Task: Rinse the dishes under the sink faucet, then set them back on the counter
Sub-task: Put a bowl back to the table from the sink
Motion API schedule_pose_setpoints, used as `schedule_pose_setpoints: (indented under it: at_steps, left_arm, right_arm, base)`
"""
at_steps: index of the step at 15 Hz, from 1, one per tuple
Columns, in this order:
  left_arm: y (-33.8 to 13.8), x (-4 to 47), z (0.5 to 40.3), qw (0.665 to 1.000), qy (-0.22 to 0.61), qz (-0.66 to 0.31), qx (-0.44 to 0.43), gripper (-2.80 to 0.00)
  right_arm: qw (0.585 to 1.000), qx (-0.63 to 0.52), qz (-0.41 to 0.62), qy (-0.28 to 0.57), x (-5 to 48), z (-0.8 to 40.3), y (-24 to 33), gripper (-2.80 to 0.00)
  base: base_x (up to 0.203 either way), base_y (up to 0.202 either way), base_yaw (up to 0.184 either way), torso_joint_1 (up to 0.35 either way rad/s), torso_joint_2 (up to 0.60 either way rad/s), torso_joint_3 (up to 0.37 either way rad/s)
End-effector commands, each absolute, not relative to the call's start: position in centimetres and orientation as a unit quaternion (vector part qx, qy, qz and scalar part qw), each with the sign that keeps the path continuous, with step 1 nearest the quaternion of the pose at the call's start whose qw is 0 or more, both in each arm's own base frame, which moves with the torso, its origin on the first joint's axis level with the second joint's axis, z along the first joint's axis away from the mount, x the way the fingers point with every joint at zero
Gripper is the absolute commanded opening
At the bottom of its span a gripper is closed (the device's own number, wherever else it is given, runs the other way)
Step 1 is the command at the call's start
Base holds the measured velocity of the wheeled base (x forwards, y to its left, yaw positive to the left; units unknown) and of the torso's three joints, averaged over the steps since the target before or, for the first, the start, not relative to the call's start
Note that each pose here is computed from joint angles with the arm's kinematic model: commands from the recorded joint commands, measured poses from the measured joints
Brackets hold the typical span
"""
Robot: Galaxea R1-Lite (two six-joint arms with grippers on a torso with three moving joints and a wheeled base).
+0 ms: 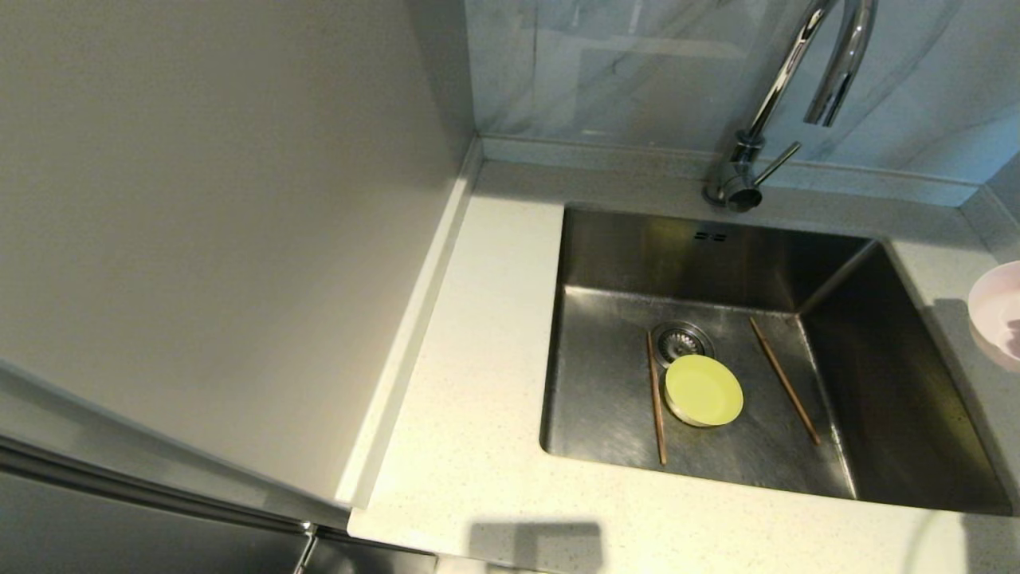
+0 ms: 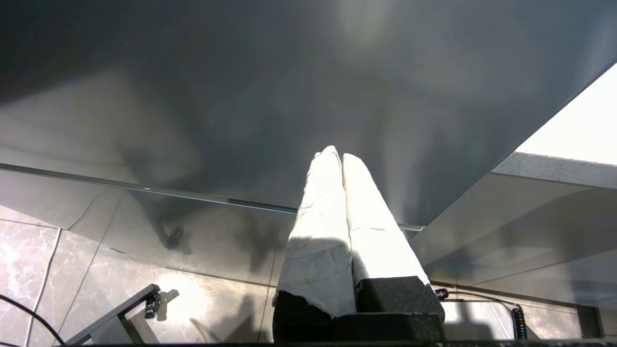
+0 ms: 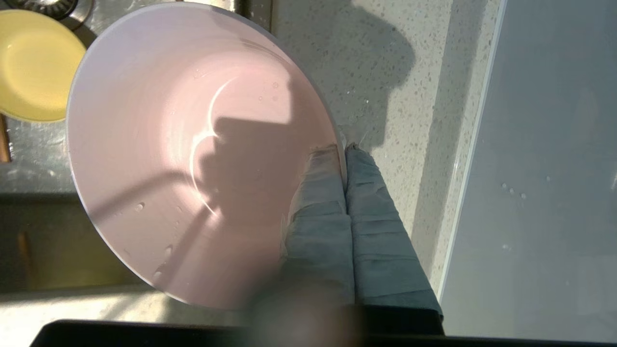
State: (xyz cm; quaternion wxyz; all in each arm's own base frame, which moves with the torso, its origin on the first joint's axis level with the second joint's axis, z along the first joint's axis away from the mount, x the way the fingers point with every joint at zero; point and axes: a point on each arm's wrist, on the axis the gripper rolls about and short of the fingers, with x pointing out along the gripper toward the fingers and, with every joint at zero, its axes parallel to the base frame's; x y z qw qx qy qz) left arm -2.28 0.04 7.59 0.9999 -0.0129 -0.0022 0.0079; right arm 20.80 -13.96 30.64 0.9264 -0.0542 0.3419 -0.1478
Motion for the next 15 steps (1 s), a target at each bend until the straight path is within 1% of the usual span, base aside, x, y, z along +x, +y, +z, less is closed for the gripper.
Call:
schedule_pose_setpoints:
  at_steps: [1, 3, 7, 9, 15]
  left_arm:
    - [0.0, -2.3, 7.6, 1.0, -0.004, 0.008, -0.013, -2.8]
    - [0.0, -2.3, 7.6, 1.0, -0.004, 0.008, -0.013, -2.8]
    - [0.0, -2.3, 7.6, 1.0, -0.004, 0.008, -0.013, -2.8]
    - [0.0, -2.3, 7.6, 1.0, -0.004, 0.008, -0.013, -2.8]
    - [0.0, -2.3, 7.6, 1.0, -0.004, 0.008, -0.013, -2.8]
  right_arm:
    - [0.921, -0.048, -0.144, 0.357, 22.4, 29.5, -15.1, -2.8]
    - [0.923, -0.054, -0.153, 0.349, 24.1, 28.9, -16.2, -2.8]
    - [0.926, -0.08, -0.179, 0.322, 29.1, 26.9, -18.6, -2.8]
    - [0.927, -0.088, -0.186, 0.313, 31.0, 26.7, -19.5, -2.8]
    - [0.924, -0.096, -0.208, 0.306, 33.9, 26.1, -21.2, -2.8]
  base:
    - [0.0, 0.0, 0.0, 0.0, 0.0, 0.0]
    - [0.0, 0.0, 0.0, 0.0, 0.0, 0.0]
    - [0.0, 0.0, 0.0, 0.0, 0.0, 0.0]
    - [0.0, 0.0, 0.0, 0.0, 0.0, 0.0]
    - [0.0, 0.0, 0.0, 0.0, 0.0, 0.0]
